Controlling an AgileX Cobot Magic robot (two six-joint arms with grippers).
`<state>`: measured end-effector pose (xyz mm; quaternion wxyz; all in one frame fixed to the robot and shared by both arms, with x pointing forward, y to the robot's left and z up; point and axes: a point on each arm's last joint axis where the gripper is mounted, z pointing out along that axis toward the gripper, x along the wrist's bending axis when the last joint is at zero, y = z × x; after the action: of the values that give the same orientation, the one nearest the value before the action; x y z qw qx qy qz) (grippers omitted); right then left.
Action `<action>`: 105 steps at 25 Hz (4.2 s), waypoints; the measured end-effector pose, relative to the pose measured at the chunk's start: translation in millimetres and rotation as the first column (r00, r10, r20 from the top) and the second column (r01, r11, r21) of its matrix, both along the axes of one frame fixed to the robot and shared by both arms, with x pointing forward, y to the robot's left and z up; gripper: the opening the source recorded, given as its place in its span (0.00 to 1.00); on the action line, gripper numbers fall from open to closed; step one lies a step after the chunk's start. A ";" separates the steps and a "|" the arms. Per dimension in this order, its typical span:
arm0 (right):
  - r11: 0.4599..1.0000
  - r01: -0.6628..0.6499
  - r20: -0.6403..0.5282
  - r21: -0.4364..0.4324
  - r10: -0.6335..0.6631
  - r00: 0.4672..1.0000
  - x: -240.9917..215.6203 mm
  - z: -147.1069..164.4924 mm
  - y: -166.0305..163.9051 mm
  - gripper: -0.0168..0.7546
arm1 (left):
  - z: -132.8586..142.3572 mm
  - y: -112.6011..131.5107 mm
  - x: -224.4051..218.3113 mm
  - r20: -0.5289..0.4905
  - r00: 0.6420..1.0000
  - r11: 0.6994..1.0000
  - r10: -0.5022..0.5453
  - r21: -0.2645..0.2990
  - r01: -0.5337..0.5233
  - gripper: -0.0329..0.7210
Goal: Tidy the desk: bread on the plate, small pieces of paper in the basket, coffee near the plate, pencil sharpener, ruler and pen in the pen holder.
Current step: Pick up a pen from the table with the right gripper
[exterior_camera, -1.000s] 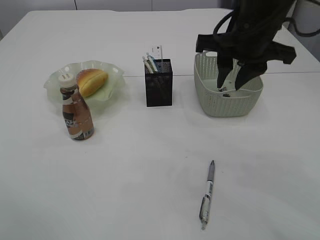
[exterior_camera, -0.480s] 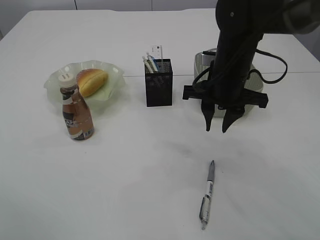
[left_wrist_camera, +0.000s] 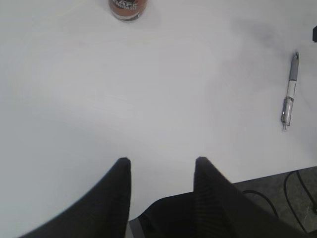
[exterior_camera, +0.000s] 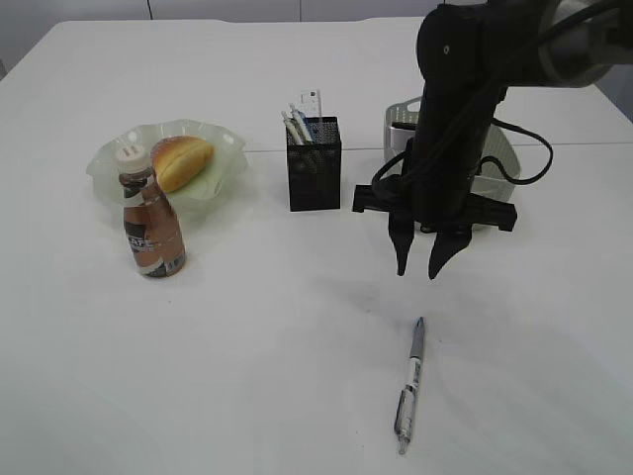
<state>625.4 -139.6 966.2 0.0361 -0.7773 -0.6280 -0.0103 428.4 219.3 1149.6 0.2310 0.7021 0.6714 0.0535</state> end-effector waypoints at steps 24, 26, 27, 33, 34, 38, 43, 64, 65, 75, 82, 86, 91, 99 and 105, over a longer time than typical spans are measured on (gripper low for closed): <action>1.000 0.008 -0.147 -0.009 -0.009 0.989 -55.2 -13.7 -17.1 0.40 | -0.1 0.7 0.3 0.008 1.000 1.000 -0.015 0.015 0.015 0.45; 0.999 0.029 -0.129 0.013 -0.027 0.991 -53.4 -13.8 -14.8 0.40 | -0.1 0.7 0.3 0.008 1.000 1.000 -0.015 0.015 0.015 0.45; 0.999 0.035 -0.115 0.022 -0.033 0.993 -52.0 -13.9 -14.0 0.40 | -0.1 0.7 0.3 0.008 1.000 1.000 -0.015 0.015 0.015 0.45; 0.995 0.068 -0.027 0.076 -0.066 0.997 -43.5 -14.1 -9.3 0.41 | -0.1 0.7 0.3 0.008 1.000 1.000 -0.015 0.015 0.015 0.45; 0.994 0.074 -0.016 0.081 -0.073 0.997 -42.4 -14.1 -8.8 0.42 | -0.1 0.7 0.3 0.008 1.000 1.000 -0.015 0.015 0.015 0.45; 0.993 0.085 -0.008 0.085 -0.085 0.996 -40.5 -16.6 -8.2 0.48 | -0.1 0.7 0.3 0.008 1.000 1.000 -0.015 0.015 0.015 0.45; 0.992 0.095 -0.017 0.079 -0.094 0.995 -36.3 -31.6 -6.7 0.49 | -0.1 0.7 0.3 0.008 1.000 1.000 -0.015 0.015 0.015 0.45; 0.994 0.097 -0.039 0.046 -0.095 0.995 -29.7 -65.0 -6.0 0.49 | -0.1 0.7 0.3 0.008 1.000 1.000 -0.015 0.015 0.015 0.45; 0.995 0.093 -0.038 0.041 -0.091 0.995 -29.6 -65.7 -6.4 0.49 | -0.1 0.7 0.3 0.008 1.000 1.000 -0.015 0.015 0.015 0.45; 0.996 0.083 -0.025 0.031 -0.082 0.996 -28.6 -65.9 -7.5 0.49 | -0.1 0.6 0.2 0.007 1.000 1.000 -0.015 0.014 0.015 0.45; 0.996 0.083 -0.034 0.026 -0.082 0.996 -28.6 -70.0 -7.5 0.49 | -0.1 0.6 0.2 0.007 1.000 1.000 -0.015 0.014 0.015 0.45; 0.996 0.083 -0.039 0.024 -0.082 0.996 -28.6 -72.4 -7.2 0.49 | 0.0 0.4 0.2 0.006 1.000 1.000 -0.015 0.012 0.015 0.45; 0.996 0.083 -0.039 0.024 -0.082 0.996 -28.6 -72.4 -7.2 0.49 | 0.0 0.4 0.2 0.007 1.000 1.000 -0.017 0.013 0.017 0.45; 0.996 0.083 -0.037 0.025 -0.082 0.996 -28.4 -72.4 -7.2 0.49 | 0.0 0.4 0.2 0.007 1.000 1.000 -0.017 0.013 0.017 0.45; 0.996 0.082 -0.036 0.024 -0.081 0.996 -28.4 -72.4 -7.3 0.49 | 0.0 0.4 0.2 0.007 1.000 1.000 -0.017 0.013 0.017 0.45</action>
<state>597.0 -146.9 893.7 0.0566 -0.8019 -0.5948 -0.0059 428.5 219.7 1149.6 0.2293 0.7091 0.6643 0.0582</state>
